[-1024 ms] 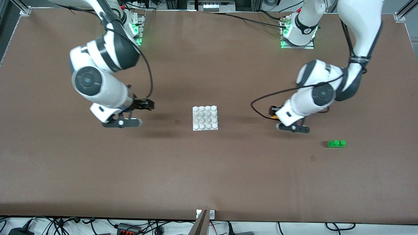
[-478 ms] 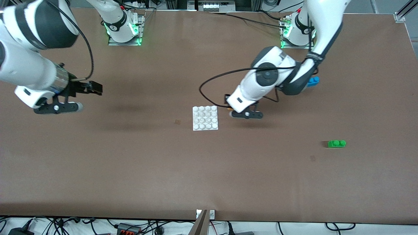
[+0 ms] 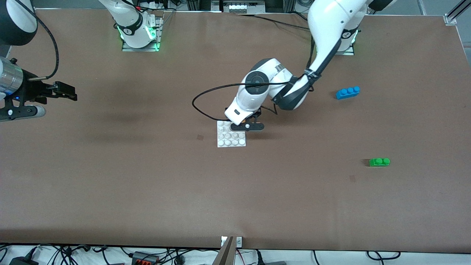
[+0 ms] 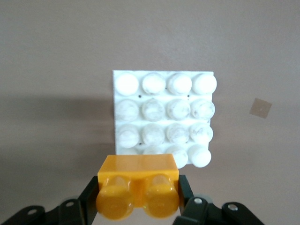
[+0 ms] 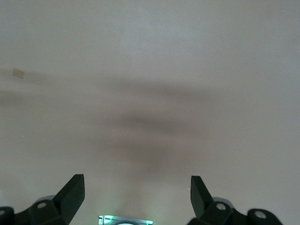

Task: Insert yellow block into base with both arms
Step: 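Lower the yellow brick onto the white base studs with the left gripper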

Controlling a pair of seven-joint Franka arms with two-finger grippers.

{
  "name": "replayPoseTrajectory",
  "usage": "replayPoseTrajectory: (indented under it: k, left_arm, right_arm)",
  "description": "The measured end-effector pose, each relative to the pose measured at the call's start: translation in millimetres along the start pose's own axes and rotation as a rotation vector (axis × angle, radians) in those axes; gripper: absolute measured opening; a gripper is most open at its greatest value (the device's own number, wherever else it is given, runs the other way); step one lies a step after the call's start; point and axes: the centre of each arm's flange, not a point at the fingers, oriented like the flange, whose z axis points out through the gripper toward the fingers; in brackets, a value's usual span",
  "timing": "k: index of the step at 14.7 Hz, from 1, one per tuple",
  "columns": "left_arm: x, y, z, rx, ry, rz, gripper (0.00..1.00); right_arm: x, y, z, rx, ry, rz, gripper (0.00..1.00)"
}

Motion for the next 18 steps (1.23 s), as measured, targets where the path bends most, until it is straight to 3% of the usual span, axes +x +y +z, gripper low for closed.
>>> replayPoseTrajectory:
  k: [9, 18]
  left_arm:
    - [12, 27, 23, 0.033, 0.119, 0.051, 0.69]
    - [6, 32, 41, 0.058, 0.134, 0.062, 0.69]
  right_arm:
    - [-5, -18, -10, -0.027, 0.006, -0.052, 1.0]
    - [-11, -12, -19, -0.044, 0.06, -0.032, 1.0]
